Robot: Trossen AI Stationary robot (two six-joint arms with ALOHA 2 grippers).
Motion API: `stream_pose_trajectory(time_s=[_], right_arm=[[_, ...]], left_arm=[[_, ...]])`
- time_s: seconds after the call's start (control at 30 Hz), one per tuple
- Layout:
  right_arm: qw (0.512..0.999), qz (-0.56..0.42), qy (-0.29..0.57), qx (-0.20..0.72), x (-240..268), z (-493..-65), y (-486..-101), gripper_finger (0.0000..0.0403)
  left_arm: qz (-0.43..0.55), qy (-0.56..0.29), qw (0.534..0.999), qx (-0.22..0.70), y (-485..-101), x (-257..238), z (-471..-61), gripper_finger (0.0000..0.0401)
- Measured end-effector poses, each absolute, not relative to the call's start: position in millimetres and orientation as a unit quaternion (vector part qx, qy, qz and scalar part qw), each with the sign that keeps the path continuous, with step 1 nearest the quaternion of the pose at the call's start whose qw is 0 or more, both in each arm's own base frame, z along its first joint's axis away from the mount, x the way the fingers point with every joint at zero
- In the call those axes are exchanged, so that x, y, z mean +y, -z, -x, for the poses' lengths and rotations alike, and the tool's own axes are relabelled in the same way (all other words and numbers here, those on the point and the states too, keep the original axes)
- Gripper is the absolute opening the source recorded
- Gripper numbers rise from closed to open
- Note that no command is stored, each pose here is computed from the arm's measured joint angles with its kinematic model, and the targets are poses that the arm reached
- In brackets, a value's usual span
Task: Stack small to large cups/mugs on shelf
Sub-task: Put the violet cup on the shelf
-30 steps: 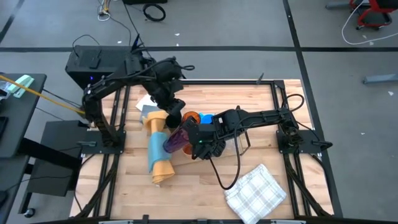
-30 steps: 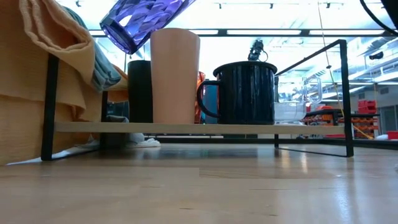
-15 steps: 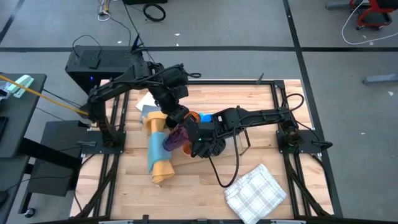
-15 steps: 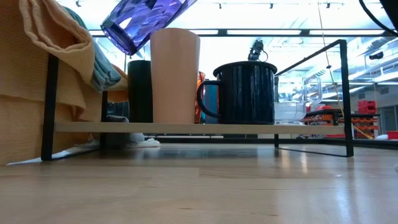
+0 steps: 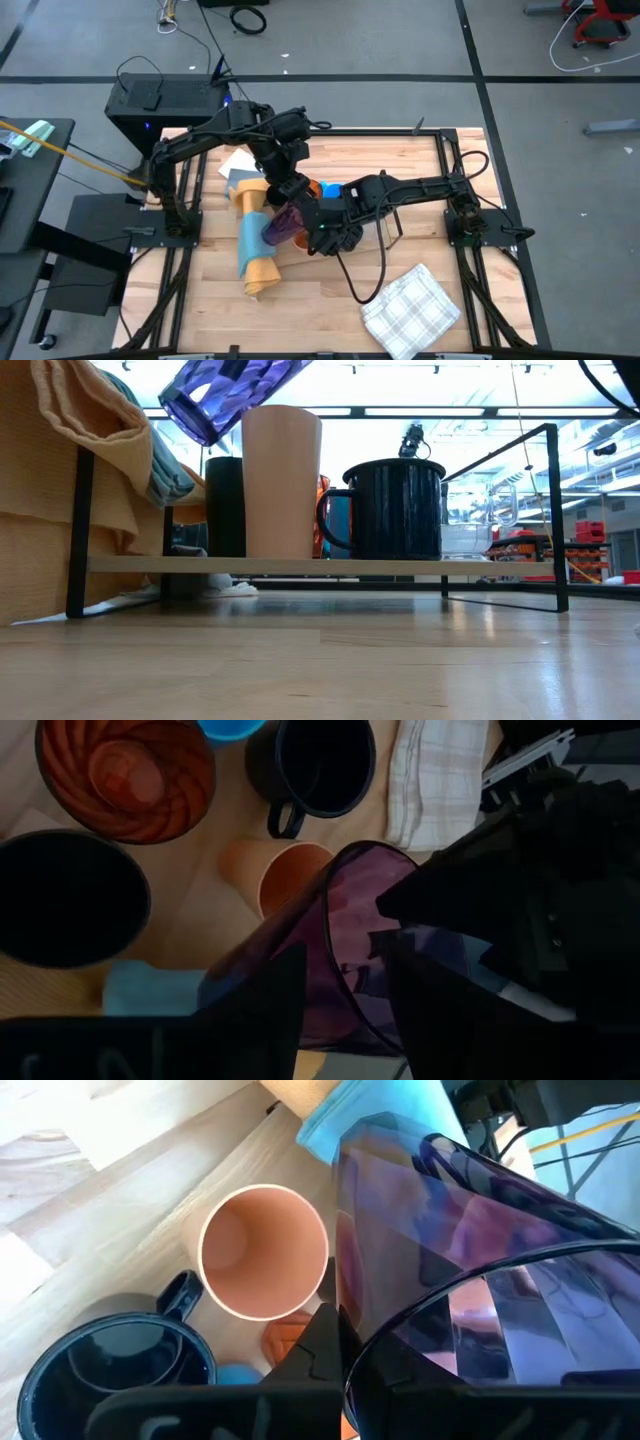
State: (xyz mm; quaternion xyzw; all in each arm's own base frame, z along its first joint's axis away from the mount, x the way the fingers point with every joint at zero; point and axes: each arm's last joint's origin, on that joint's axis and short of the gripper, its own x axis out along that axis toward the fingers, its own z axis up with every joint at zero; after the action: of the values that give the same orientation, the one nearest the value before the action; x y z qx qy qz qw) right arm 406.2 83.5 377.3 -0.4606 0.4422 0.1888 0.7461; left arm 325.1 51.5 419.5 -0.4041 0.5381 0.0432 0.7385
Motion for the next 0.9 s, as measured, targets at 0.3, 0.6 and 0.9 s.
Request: stream_pose_trajectory(time_s=[0.3, 0.6, 0.9], right_arm=[[0.746, 0.463, -0.185, 0.441, 83.5, -406.3, -378.0, 0.0005], [0.740, 0.468, -0.192, 0.443, 85.9, -405.2, -377.1, 0.0005], [0.738, 0.471, -0.193, 0.443, 85.8, -405.1, -377.1, 0.0004]], left_arm=[[0.403, -0.034, 0.740, 0.538, -420.5, 51.1, -324.3, 0.0135], [0.412, -0.013, 0.724, 0.554, -411.3, 49.0, -326.2, 0.0134], [0.409, -0.006, 0.724, 0.555, -411.1, 48.7, -325.9, 0.0119]])
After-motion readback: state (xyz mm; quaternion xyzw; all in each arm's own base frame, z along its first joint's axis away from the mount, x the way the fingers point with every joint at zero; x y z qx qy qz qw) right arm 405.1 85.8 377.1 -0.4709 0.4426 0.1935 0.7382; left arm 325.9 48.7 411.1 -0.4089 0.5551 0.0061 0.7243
